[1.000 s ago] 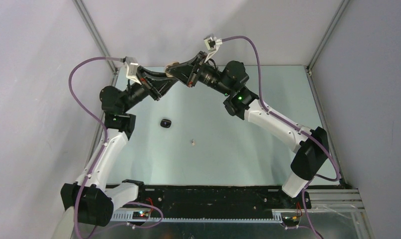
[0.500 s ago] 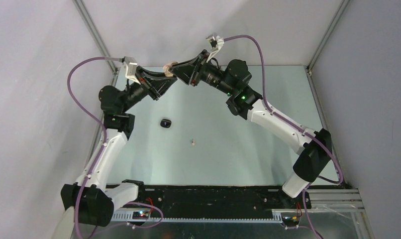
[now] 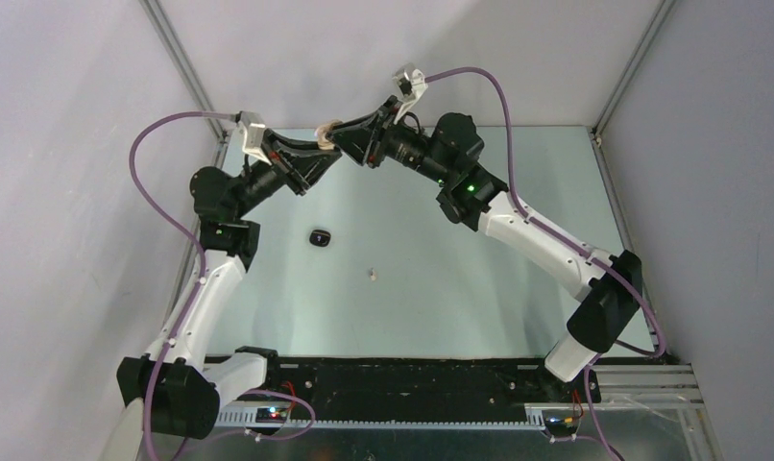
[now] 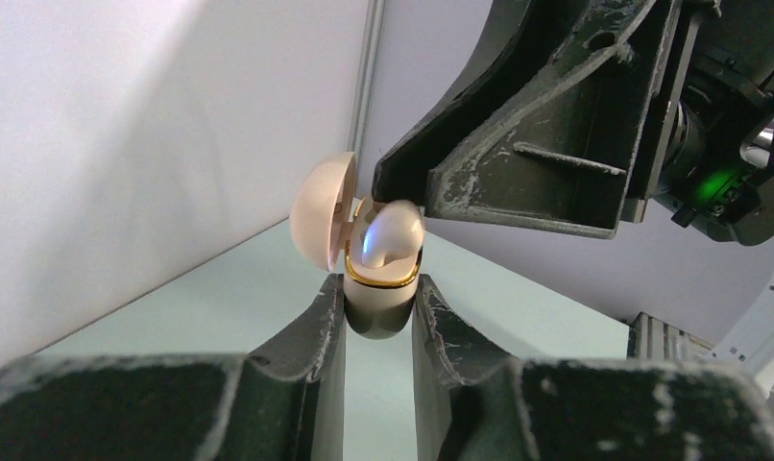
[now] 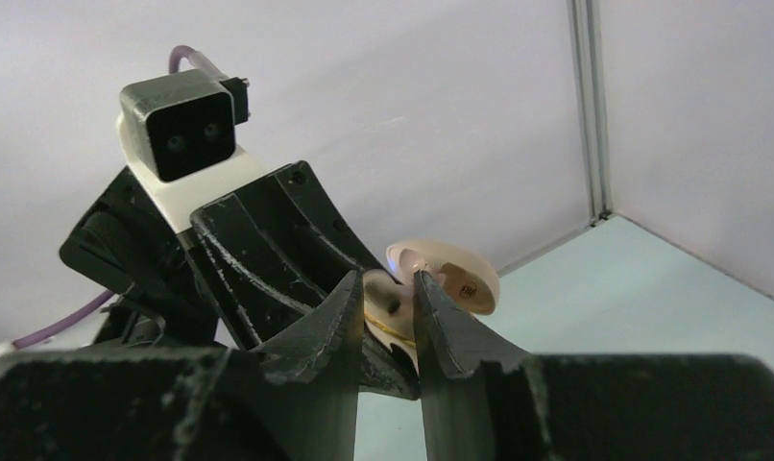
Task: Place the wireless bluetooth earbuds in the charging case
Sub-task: Place the earbud in the charging case.
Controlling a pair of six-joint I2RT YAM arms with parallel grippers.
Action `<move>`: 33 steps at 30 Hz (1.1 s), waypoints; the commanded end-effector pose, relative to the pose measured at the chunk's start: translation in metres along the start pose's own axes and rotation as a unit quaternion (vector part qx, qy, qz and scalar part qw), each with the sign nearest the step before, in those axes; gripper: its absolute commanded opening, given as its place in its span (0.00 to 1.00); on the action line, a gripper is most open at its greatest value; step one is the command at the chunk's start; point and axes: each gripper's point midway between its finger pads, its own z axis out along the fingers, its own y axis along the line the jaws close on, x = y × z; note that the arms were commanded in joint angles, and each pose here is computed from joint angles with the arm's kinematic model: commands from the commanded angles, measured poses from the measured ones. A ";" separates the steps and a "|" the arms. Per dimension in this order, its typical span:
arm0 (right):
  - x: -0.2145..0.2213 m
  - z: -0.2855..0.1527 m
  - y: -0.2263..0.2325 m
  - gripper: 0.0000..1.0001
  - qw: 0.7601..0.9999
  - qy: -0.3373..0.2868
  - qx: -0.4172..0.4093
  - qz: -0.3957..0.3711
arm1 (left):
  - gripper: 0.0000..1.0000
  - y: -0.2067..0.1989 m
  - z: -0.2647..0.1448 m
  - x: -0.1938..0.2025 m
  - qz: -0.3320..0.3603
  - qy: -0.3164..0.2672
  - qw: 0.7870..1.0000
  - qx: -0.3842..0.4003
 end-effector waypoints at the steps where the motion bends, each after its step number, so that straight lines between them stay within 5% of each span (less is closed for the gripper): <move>1: 0.020 0.001 -0.014 0.30 0.997 0.047 0.037 -0.038 | 0.00 -0.045 -0.004 -0.028 0.079 -0.031 0.994 0.074; 10: 0.008 0.000 -0.021 0.30 0.995 0.056 0.052 -0.063 | 0.00 -0.046 -0.007 -0.017 0.079 -0.023 0.994 0.078; 18: -0.028 -0.053 0.035 0.33 0.988 0.062 -0.110 -0.093 | 0.00 -0.030 -0.007 -0.006 0.068 -0.016 0.996 0.051; 25: 0.023 -0.099 0.018 0.35 0.978 0.133 -0.120 -0.110 | 0.00 -0.011 -0.006 0.002 0.057 -0.011 0.998 0.024; 33: 0.178 -0.162 -0.053 0.26 0.925 0.321 -0.137 -0.150 | 0.00 0.001 -0.023 0.007 0.051 0.007 0.999 -0.005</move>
